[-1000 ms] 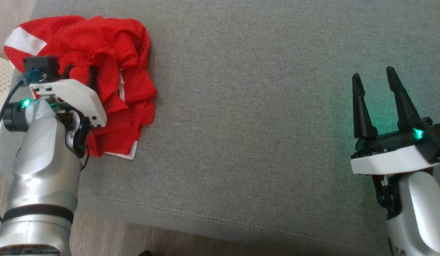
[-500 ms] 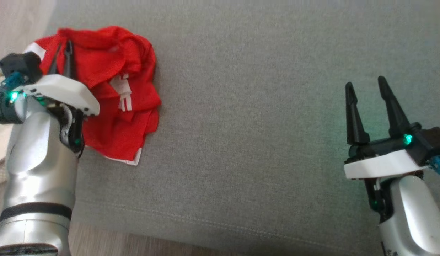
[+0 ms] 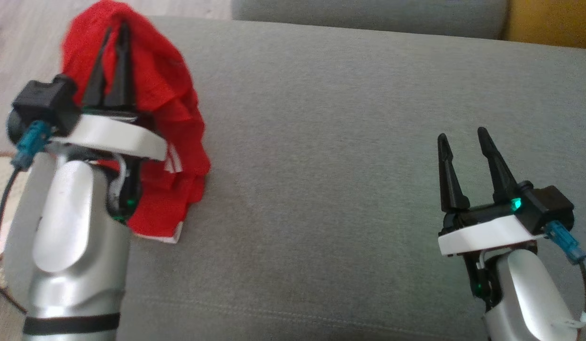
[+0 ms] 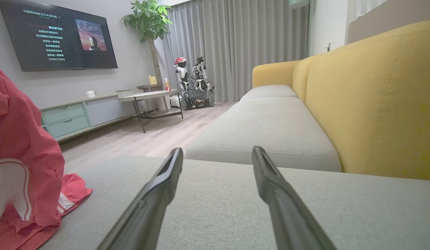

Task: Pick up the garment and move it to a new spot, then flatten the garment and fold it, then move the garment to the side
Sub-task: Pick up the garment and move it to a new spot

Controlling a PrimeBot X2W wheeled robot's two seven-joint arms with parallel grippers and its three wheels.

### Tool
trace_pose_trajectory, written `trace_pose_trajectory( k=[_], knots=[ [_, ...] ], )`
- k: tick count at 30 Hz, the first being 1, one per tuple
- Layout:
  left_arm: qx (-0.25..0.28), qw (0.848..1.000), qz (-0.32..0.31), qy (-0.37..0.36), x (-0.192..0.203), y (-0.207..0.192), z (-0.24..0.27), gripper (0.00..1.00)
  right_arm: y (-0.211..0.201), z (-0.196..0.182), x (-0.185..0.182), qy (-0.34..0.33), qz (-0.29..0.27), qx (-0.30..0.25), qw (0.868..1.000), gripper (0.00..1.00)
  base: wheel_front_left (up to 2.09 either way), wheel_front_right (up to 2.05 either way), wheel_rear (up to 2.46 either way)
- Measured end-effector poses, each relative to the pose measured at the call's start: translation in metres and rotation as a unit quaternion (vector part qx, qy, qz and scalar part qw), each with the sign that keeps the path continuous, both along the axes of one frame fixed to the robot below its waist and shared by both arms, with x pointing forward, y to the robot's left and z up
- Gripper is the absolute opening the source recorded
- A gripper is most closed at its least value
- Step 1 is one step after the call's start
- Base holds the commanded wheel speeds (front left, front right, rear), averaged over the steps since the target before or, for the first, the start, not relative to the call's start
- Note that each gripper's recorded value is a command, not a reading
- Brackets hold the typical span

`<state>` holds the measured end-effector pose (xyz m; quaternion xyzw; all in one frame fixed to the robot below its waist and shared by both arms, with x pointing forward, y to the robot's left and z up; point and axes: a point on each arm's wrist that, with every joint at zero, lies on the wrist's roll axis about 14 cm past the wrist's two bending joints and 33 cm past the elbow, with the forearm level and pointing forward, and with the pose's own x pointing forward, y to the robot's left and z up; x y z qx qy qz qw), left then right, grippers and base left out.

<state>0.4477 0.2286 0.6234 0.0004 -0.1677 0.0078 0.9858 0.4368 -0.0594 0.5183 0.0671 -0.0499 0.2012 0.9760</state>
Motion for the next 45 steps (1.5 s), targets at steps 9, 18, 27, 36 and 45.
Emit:
trace_pose_trajectory(
  k=[9, 18, 27, 36, 45],
  knots=[
    [-0.001, 0.991, -0.131, -0.015, 0.017, -0.106, 0.025, 0.00, -0.045, 0.012, -0.010, -0.013, -0.062, 0.006, 0.998, 1.00, 0.00, 0.00, 0.00],
    [0.015, 0.966, -0.259, 0.015, 0.043, -0.226, 0.011, 0.00, -0.098, 0.045, -0.009, -0.058, -0.134, 0.023, 0.989, 1.00, 0.00, 0.00, 0.00],
    [-0.041, 0.923, -0.381, 0.033, 0.046, -0.348, 0.000, 0.00, -0.165, 0.046, -0.019, -0.059, -0.222, 0.023, 0.973, 1.00, 0.00, 0.00, 0.00],
    [-0.024, 0.893, -0.430, 0.129, 0.035, -0.405, -0.074, 1.00, -0.196, 0.024, -0.029, -0.026, -0.267, 0.011, 0.963, 1.00, 0.00, 0.00, 0.00],
    [-0.038, 0.933, -0.343, 0.100, 0.066, -0.340, -0.050, 1.00, -0.157, 0.017, -0.006, -0.024, -0.212, 0.002, 0.977, 1.00, 0.00, 0.00, 0.00]
  ],
)
